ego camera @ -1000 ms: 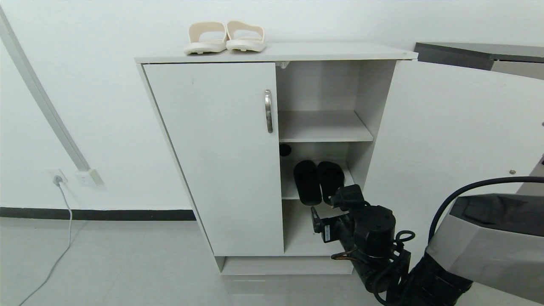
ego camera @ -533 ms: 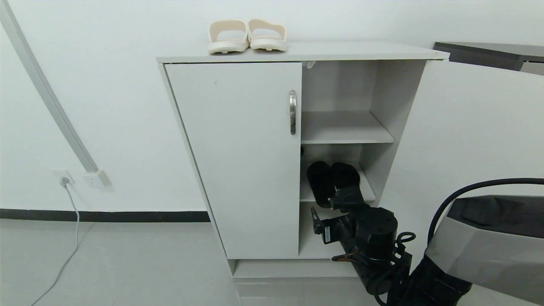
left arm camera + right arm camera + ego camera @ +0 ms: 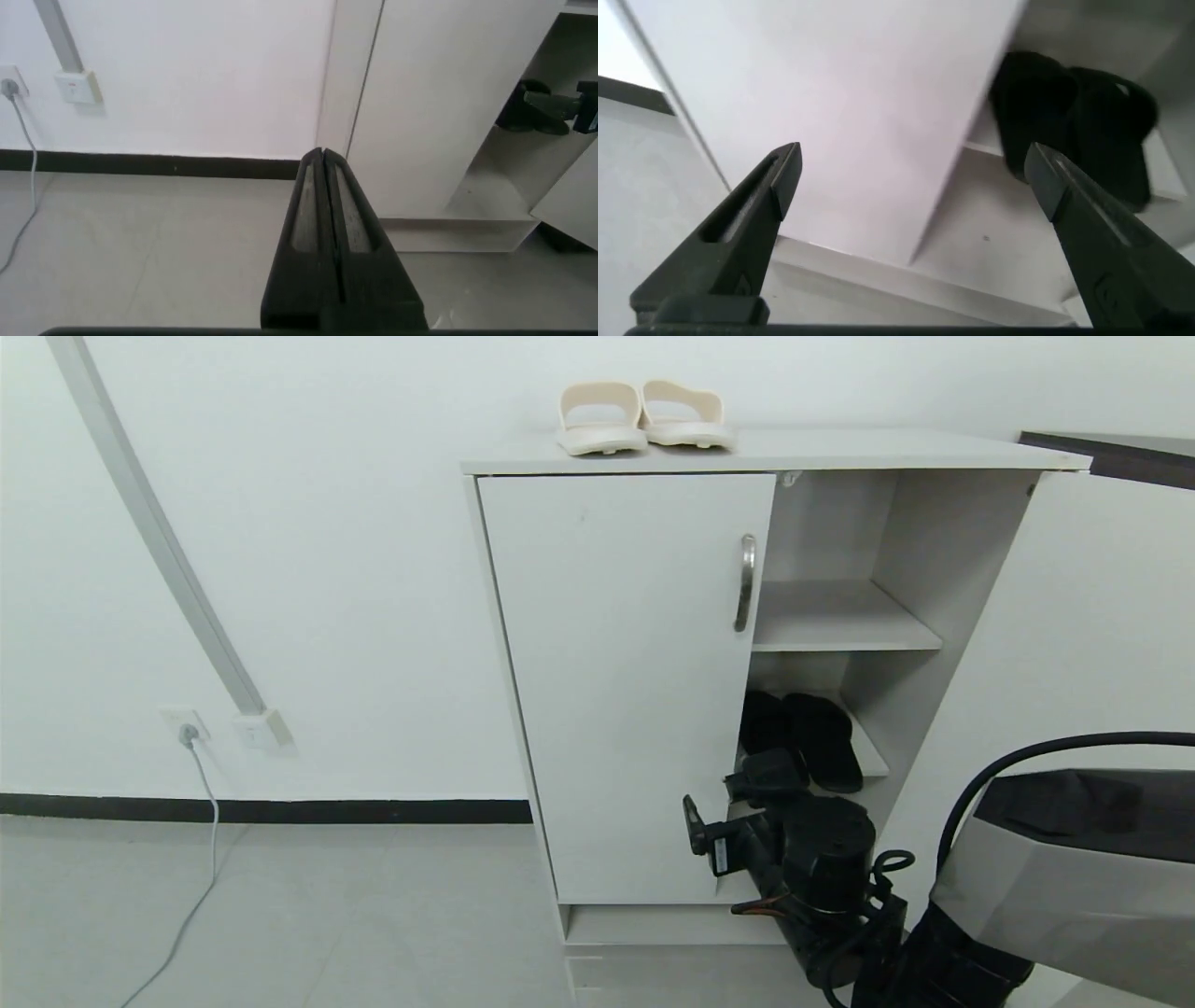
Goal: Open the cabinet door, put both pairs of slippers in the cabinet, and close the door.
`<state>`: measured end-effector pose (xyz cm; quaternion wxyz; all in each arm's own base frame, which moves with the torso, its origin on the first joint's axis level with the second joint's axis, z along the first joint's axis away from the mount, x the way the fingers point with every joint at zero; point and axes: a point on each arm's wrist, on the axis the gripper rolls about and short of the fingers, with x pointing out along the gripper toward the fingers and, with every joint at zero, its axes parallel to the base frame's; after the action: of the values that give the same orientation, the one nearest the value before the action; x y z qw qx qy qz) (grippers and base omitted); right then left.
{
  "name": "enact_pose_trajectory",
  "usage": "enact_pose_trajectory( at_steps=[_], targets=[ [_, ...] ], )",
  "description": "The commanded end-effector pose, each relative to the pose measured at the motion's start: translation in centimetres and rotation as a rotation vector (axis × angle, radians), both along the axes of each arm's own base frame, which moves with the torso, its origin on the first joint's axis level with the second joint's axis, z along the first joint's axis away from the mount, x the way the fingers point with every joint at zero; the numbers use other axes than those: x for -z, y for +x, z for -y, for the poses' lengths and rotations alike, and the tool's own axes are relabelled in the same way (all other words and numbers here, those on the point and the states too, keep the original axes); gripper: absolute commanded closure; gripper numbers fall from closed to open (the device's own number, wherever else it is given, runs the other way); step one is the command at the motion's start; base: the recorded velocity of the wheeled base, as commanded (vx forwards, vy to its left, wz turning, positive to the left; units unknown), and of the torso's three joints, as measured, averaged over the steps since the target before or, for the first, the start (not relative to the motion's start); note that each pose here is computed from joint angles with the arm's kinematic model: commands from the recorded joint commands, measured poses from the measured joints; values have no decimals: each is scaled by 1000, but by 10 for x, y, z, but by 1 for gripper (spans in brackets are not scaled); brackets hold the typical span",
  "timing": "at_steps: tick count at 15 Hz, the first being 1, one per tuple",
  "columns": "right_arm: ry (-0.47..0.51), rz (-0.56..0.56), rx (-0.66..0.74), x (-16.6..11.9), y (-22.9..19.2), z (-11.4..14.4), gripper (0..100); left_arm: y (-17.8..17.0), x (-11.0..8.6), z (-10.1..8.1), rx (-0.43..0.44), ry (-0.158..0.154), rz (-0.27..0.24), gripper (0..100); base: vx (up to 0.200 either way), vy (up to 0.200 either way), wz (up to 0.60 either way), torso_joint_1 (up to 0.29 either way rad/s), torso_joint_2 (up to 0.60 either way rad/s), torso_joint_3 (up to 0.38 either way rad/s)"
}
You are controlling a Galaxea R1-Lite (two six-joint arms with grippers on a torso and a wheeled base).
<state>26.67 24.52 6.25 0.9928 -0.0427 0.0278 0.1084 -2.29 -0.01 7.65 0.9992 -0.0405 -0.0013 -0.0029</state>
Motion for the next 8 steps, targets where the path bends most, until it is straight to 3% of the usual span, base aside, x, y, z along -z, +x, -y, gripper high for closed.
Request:
enact_pose_trajectory(
  at_steps=[1,4,8],
  targets=[
    [-3,-1,-2,2,0,0,0,0,0,0,-1,0,-1,100,0,200,0,2,2,-2],
    [-16,-6,1,5,1,2,0,0,0,0,0,0,-1,100,0,200,0,-1,4,2],
    [-25,-9,-3,6,1,2,0,0,0,0,0,0,0,100,0,0,0,0,0,0]
  ],
)
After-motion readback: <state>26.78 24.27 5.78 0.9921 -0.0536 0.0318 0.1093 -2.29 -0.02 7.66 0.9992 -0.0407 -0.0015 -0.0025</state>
